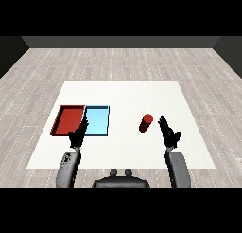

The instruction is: Pick the red can and put it in the red box

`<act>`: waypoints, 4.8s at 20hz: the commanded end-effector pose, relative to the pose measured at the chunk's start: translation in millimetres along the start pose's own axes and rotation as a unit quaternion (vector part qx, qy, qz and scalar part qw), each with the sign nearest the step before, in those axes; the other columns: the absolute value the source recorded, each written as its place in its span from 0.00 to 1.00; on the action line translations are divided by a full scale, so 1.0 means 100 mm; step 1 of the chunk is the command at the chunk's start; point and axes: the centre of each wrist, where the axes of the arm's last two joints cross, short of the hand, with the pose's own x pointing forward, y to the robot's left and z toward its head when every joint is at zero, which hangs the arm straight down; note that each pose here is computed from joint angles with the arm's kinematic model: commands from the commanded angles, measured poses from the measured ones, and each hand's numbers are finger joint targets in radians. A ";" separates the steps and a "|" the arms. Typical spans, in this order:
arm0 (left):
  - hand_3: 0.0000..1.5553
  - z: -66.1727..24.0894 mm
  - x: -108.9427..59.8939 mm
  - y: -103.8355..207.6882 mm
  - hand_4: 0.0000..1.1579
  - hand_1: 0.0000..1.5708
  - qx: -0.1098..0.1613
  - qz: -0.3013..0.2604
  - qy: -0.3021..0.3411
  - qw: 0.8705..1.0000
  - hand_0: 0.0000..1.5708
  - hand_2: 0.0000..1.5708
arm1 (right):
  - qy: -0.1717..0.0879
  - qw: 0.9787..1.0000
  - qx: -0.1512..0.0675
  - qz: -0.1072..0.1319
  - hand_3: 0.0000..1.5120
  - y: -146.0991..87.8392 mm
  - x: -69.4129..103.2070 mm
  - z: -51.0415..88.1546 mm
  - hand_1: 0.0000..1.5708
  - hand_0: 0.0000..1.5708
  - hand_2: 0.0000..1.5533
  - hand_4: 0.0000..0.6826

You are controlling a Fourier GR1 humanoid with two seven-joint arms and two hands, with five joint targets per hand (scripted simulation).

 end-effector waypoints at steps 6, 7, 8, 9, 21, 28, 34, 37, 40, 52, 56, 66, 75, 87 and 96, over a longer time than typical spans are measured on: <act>0.00 0.122 0.26 0.26 0.00 0.00 0.038 -0.019 -0.018 0.999 0.00 0.00 | 0.003 1.000 -0.013 0.024 0.00 -0.52 0.02 -0.10 0.00 0.00 0.00 0.00; 0.00 -0.004 0.41 0.17 0.00 0.00 0.050 0.017 -0.185 0.981 0.00 0.00 | -0.115 0.992 0.020 -0.045 0.00 -0.34 0.13 -0.15 0.00 0.00 0.00 0.00; 0.00 0.008 0.44 0.20 0.00 0.00 0.045 0.016 -0.197 0.979 0.00 0.00 | -0.126 0.991 0.018 -0.047 0.00 -0.51 0.18 -0.19 0.00 0.00 0.00 0.00; 0.00 -0.044 0.49 0.21 0.00 0.00 0.032 0.022 -0.210 0.977 0.00 0.00 | -0.131 0.989 0.022 -0.061 0.00 -0.47 0.17 -0.22 0.00 0.00 0.00 0.00; 0.00 0.062 0.04 0.27 0.00 0.00 0.037 0.027 -0.213 0.976 0.00 0.00 | -0.137 0.989 0.028 -0.055 0.00 -0.70 -0.09 -0.34 0.00 0.00 0.00 0.00; 0.00 0.049 0.27 0.00 0.00 0.00 0.043 0.018 -0.227 0.973 0.00 0.00 | -0.125 0.990 0.014 -0.066 0.00 -0.61 -0.14 -0.36 0.00 0.00 0.00 0.00; 0.00 0.118 0.05 0.19 0.00 0.00 0.046 0.019 -0.225 0.973 0.00 0.00 | -0.130 0.989 0.030 -0.069 0.00 -0.58 -0.37 -0.40 0.00 0.00 0.00 0.00; 0.00 0.013 0.08 0.08 0.00 0.00 0.051 0.015 -0.222 0.974 0.00 0.00 | -0.129 0.988 0.037 -0.074 0.00 -0.57 -0.32 -0.44 0.00 0.00 0.00 0.00; 0.00 0.081 0.15 0.25 0.00 0.00 0.046 0.031 -0.214 0.975 0.00 0.00 | -0.112 0.989 0.030 -0.091 0.00 -0.60 -0.30 -0.51 0.00 0.00 0.00 0.00; 0.00 0.108 0.28 0.34 0.00 0.00 0.041 0.046 -0.224 0.973 0.00 0.00 | -0.091 0.987 0.026 -0.126 0.00 -0.25 -0.60 -0.83 0.00 0.00 0.00 0.00; 0.00 0.198 0.09 0.32 0.00 0.00 0.046 0.043 -0.225 0.972 0.00 0.00 | -0.090 0.987 0.028 -0.133 0.00 -0.12 -0.60 -0.81 0.00 0.00 0.00 0.00; 0.00 0.067 0.11 0.37 0.00 0.00 0.041 0.043 -0.222 0.973 0.00 0.00 | -0.074 0.984 0.033 -0.156 0.00 -0.12 -0.72 -0.86 0.00 0.00 0.00 0.00; 0.00 0.017 0.14 0.25 0.00 0.00 0.046 0.039 -0.228 0.972 0.00 0.00 | -0.070 0.985 0.045 -0.150 0.00 0.22 -0.85 -0.89 0.00 0.00 0.00 0.00; 0.00 -0.109 0.24 0.19 0.00 0.00 0.049 0.046 -0.225 0.972 0.00 0.00 | -0.073 0.983 0.049 -0.159 0.00 0.03 -0.67 -0.96 0.00 0.00 0.00 0.00; 0.00 -0.021 0.30 0.26 0.00 0.00 0.053 0.042 -0.230 0.971 0.00 0.00 | -0.059 0.985 0.045 -0.154 0.00 0.34 -0.73 -1.10 0.00 0.00 0.00 0.00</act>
